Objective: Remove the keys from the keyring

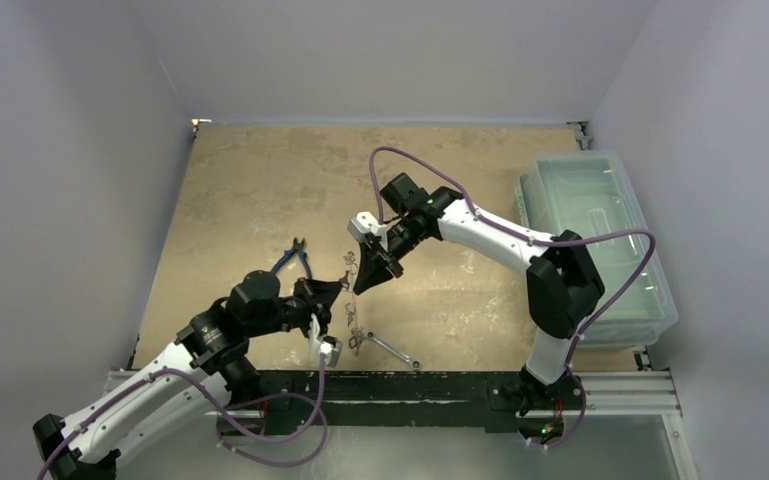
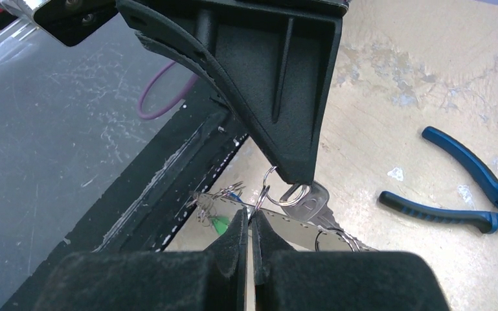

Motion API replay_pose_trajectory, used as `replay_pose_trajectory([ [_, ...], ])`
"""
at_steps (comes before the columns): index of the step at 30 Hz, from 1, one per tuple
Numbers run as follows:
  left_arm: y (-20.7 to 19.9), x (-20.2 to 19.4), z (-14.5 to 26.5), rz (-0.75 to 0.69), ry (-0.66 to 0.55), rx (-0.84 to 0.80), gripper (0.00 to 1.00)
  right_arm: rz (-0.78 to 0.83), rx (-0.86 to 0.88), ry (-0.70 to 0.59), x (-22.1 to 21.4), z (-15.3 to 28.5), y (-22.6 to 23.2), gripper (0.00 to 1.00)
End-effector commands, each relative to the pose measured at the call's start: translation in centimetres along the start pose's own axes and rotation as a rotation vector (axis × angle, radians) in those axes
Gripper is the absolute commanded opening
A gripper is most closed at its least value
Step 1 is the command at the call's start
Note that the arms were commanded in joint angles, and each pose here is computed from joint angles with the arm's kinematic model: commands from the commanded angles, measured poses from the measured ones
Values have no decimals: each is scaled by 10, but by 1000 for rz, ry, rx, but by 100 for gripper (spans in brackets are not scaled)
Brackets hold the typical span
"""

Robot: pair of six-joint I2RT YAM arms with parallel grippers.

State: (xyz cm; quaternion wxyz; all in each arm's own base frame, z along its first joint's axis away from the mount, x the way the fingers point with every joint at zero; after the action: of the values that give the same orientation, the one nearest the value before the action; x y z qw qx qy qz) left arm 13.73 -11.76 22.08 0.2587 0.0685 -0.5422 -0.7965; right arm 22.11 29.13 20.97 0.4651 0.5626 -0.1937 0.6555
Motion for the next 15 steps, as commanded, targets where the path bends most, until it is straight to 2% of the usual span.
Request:
replay_pose_trajectory([
  [1,23,-6,13,14,106,87,0,-52,55,-16,6,-3,16,0],
  [15,42,-2,14,-5,79,126,0,-67,46,-3,-2,-6,13,0],
])
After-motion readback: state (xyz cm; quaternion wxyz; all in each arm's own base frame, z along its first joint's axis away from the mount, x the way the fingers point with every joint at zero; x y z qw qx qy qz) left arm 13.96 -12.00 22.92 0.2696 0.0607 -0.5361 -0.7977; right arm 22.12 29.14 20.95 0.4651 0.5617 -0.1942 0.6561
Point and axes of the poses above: each gripper's point midway between its finger pads, its own z axis back along the fingers, its own y axis along the line the jaws close on, x = y × z, the point moved 10 cm from there along z, back along the fingers, and after that the axes turned 9 degrees about -z, right-handed, at the moved point
